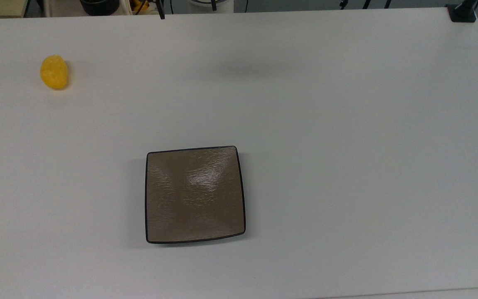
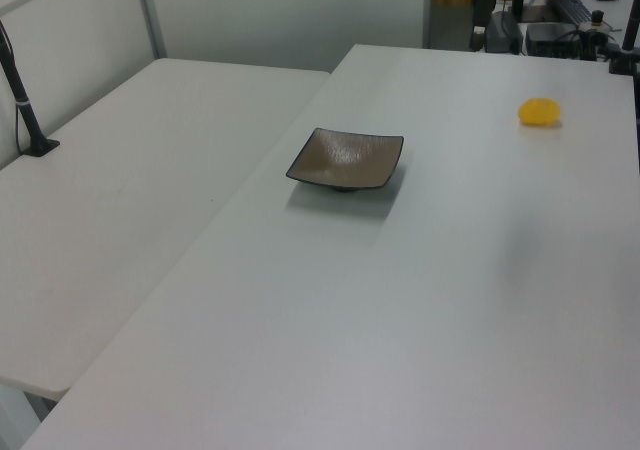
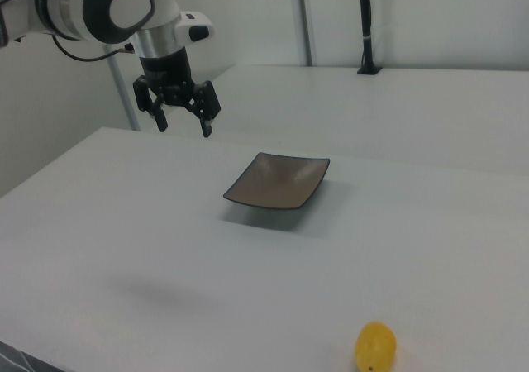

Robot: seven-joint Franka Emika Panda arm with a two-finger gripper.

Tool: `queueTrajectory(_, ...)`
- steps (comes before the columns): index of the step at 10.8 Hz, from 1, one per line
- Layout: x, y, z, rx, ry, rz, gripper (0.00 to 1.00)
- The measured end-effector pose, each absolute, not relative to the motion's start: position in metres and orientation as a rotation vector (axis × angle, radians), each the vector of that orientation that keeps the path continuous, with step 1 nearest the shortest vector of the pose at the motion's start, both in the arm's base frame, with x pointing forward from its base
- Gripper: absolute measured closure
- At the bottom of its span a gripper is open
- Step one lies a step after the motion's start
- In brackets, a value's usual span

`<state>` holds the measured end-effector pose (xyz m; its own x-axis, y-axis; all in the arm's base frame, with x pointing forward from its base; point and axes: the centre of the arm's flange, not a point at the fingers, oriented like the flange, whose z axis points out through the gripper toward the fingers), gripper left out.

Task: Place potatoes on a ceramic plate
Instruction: 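Move the open gripper over toward the yellow potato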

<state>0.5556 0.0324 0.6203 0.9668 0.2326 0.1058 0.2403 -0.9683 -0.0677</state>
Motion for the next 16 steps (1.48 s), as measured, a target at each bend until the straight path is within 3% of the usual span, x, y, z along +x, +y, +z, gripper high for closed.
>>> queueTrajectory(3, 0.552, 0.007, 0.616, -3.015, -0.555, -0.099, 0.0)
queueTrajectory(10, 0.54, -0.106, 0.604, -3.084, -0.52, -0.05, 0.0)
queueTrajectory(16, 0.539, -0.197, 0.522, -3.123, -0.514, -0.083, 0.0)
